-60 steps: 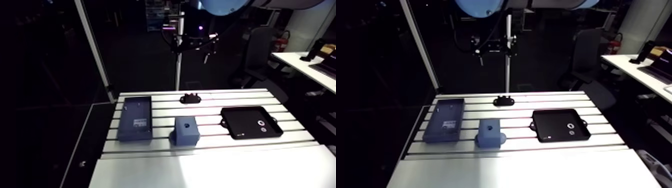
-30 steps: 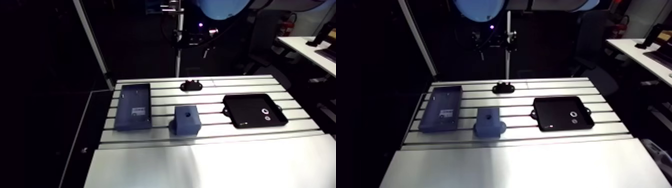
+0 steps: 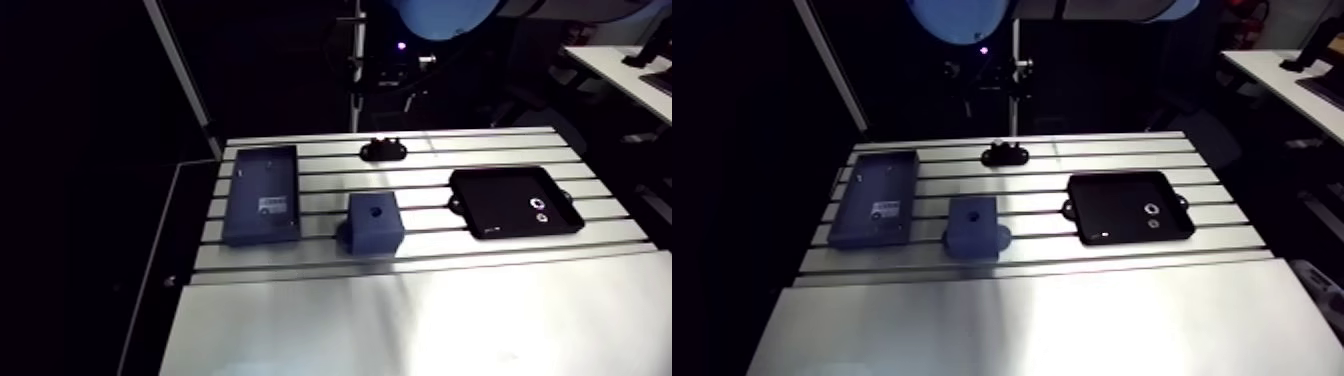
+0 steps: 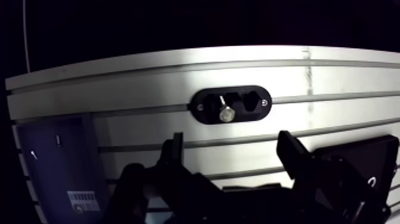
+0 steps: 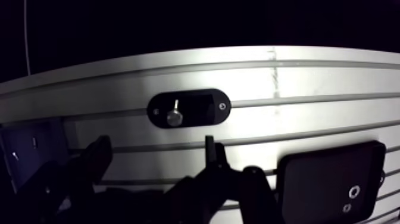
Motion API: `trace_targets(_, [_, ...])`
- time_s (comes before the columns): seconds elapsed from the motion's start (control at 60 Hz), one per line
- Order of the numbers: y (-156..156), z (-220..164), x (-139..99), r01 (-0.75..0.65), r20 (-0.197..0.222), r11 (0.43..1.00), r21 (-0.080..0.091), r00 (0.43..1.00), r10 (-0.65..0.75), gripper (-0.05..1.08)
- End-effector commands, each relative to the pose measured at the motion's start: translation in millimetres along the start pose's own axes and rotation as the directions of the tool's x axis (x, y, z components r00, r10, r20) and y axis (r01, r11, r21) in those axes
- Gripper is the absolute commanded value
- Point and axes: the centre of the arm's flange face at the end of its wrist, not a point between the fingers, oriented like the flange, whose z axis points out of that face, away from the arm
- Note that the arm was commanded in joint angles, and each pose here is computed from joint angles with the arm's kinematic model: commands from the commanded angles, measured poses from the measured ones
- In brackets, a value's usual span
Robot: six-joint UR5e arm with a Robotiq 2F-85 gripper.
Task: Pick up the M10 bolt and insert it into the hex recess until seated.
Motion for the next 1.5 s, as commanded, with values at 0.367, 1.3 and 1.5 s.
trace_targets(0.367, [5,29,4,-0.005,0.021,1.000,-0.001,1.000,0.005,0.31])
trace_targets(1.3, [6,57,2,-0.008,0.063,1.000,0.000,0.998,0.008,0.40])
trace_targets(1.5, [9,59,2,-0.010,0.061,1.000,-0.001,0.998,0.010,0.41])
